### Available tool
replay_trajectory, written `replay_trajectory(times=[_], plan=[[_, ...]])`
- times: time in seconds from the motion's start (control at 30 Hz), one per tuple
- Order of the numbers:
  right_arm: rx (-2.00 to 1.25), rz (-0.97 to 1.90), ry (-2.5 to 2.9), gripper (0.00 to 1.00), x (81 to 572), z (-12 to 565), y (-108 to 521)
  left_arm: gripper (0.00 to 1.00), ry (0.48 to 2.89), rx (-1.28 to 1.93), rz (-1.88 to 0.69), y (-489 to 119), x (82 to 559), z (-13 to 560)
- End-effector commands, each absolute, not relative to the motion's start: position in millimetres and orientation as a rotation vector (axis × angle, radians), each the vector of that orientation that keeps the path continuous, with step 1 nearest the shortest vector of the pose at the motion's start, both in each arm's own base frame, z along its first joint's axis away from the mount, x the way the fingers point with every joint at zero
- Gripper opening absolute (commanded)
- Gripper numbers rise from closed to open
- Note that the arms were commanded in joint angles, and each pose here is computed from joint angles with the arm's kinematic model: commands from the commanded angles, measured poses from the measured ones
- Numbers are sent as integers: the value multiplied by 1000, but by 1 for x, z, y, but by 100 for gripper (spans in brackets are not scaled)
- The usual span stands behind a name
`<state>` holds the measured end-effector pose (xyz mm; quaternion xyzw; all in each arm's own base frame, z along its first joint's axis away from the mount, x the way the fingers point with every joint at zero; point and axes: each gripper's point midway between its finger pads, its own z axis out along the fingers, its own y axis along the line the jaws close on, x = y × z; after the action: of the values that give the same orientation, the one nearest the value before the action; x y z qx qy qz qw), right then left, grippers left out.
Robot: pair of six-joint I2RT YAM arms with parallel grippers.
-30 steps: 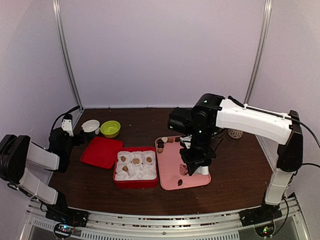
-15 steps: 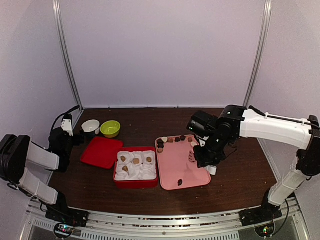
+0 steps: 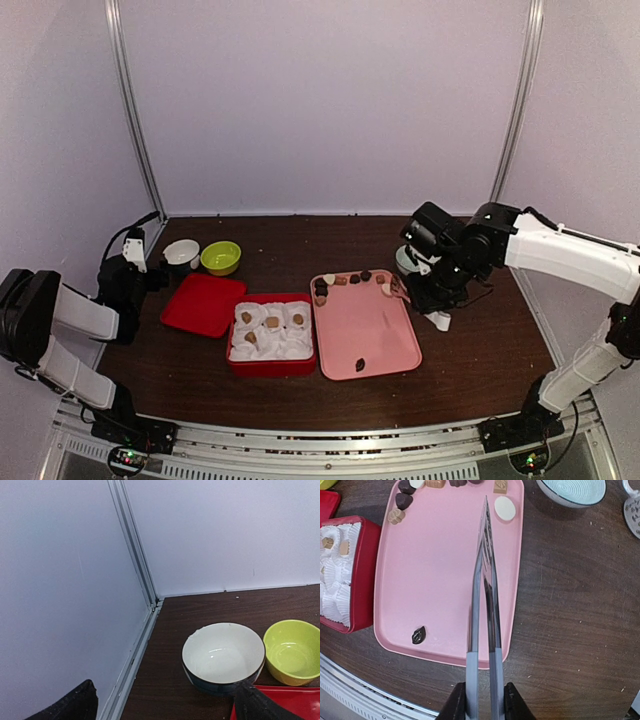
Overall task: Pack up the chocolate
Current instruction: Adjust the clamp.
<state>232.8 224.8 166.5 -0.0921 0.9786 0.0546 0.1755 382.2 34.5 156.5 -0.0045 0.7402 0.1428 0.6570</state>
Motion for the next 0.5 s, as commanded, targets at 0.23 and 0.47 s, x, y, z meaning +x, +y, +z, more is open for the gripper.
replay_trajectory(times=[0.23,0.47], plan=[[-597,192,2570,0,225,129,220,98,1634,-24,325,35,384,167],[-567,158,2386,0,243,108,247,98,1633,-24,324,35,384,167]])
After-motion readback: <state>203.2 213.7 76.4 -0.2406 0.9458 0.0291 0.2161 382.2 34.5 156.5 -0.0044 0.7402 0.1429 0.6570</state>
